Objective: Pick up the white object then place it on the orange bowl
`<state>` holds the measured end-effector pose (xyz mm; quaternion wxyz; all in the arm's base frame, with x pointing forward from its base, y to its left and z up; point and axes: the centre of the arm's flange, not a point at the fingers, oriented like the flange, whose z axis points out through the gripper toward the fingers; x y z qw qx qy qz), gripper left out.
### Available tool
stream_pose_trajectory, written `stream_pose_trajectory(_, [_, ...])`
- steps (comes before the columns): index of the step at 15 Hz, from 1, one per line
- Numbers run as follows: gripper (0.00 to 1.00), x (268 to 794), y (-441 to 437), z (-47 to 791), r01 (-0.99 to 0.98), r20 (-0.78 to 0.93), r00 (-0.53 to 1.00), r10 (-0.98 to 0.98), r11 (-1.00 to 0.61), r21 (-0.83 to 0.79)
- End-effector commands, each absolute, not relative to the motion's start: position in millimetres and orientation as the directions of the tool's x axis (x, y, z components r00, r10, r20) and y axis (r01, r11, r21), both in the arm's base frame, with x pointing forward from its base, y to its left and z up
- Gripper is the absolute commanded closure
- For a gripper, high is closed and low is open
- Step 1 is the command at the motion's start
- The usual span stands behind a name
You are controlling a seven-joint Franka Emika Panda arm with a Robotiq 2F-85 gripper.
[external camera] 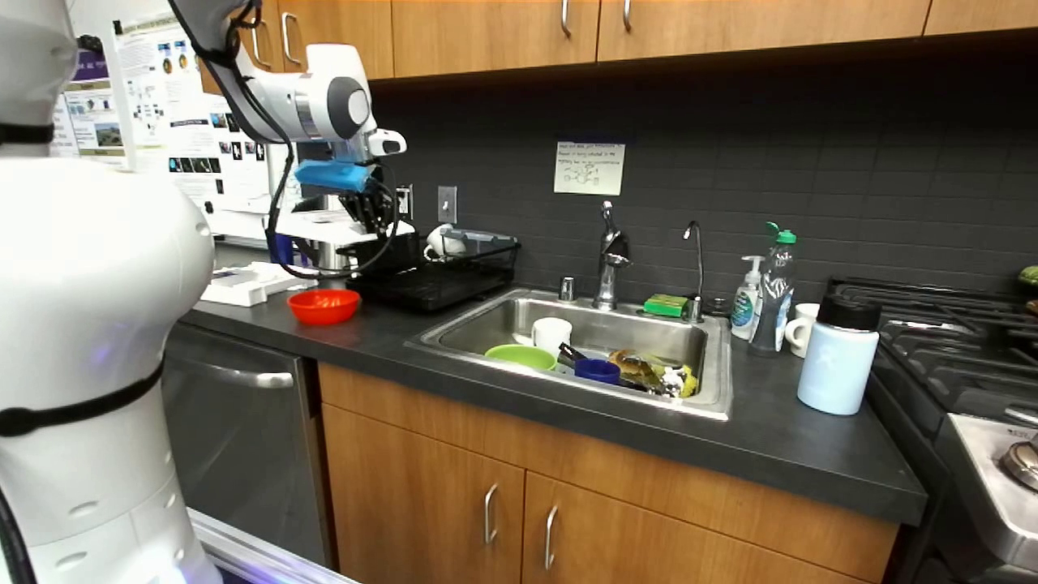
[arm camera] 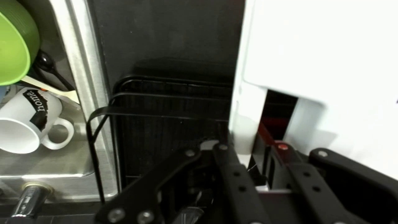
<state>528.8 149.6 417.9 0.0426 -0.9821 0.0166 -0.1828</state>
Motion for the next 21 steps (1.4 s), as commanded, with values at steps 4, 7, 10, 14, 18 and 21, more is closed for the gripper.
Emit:
stream_pose_trajectory(4, [0.95,541.1,101.3,471.1,-0.095,0.456,0.879,-0.139,-0.989,-0.117])
stream_pose_trajectory(7, [0.95,541.5,94.1,464.3,-0.106,0.456,0.879,-0.139,-0.99,-0.098])
stream_pose_trajectory(10, [0.95,536.7,99.1,446.5,-0.091,0.435,0.894,-0.111,-0.994,-0.066])
stream_pose_trajectory(14, [0.95,530.4,110.7,429.0,-0.044,0.438,0.898,-0.033,-0.999,0.014])
stream_pose_trajectory(18, [0.95,529.3,118.9,428.4,-0.015,0.485,0.874,0.025,-0.997,0.079])
stream_pose_trajectory(21, [0.95,523.8,123.6,418.2,-0.029,0.492,0.87,0.014,-0.996,0.079])
